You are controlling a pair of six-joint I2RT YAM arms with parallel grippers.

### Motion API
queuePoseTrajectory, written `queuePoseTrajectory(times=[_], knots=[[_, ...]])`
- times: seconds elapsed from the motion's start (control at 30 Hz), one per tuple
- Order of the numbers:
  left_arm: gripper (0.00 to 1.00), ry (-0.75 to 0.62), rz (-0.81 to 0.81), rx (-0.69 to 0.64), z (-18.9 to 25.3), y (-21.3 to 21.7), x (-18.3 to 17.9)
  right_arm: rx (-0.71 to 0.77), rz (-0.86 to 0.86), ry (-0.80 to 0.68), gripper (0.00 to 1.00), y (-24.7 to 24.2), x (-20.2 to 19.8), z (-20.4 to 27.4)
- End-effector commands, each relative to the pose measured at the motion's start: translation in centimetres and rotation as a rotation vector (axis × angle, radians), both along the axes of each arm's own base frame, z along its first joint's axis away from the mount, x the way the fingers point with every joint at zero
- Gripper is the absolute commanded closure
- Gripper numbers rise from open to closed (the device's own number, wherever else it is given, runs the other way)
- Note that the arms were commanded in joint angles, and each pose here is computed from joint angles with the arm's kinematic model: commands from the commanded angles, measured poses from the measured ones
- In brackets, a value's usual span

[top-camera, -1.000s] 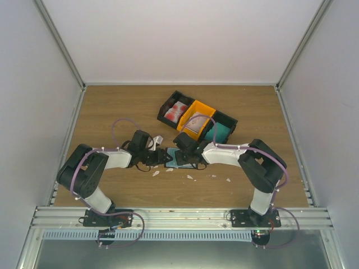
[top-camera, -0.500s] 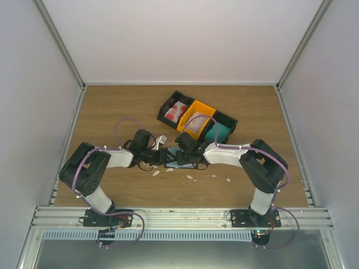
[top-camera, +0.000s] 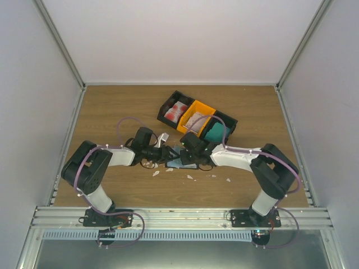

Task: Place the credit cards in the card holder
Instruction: Turn over the card slot in the card holder.

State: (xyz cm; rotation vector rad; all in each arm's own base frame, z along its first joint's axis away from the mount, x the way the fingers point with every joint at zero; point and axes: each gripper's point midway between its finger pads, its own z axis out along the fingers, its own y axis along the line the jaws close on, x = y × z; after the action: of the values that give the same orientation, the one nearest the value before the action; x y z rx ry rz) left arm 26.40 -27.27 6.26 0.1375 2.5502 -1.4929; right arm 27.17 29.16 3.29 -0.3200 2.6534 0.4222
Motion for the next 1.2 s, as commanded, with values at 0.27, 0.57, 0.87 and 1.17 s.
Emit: queuePoseTrajectory(times=[0.27,0.57,0.87,1.17], knots=[[0.48,-0.073,-0.079,0.016,0.7,-2.3,0.7,0.011,-0.236,-0.186,0.78,-6.9,2.9,6.4],[0.36,-0.098,-0.168,0.025,0.8,-5.7,-0.1,0.001,-0.330,-0.254,0.74,-11.5,3.5,8.7],[0.32,-0.115,-0.117,0.103,-0.8,-5.6,1.2,-0.002,-0.292,-0.303,0.68,-11.9,3.8,10.9],[0.27,-0.318,0.146,0.205,4.9,-1.1,3.7,-0.043,0.057,-0.421,0.43,-7.1,7.1,16.2]])
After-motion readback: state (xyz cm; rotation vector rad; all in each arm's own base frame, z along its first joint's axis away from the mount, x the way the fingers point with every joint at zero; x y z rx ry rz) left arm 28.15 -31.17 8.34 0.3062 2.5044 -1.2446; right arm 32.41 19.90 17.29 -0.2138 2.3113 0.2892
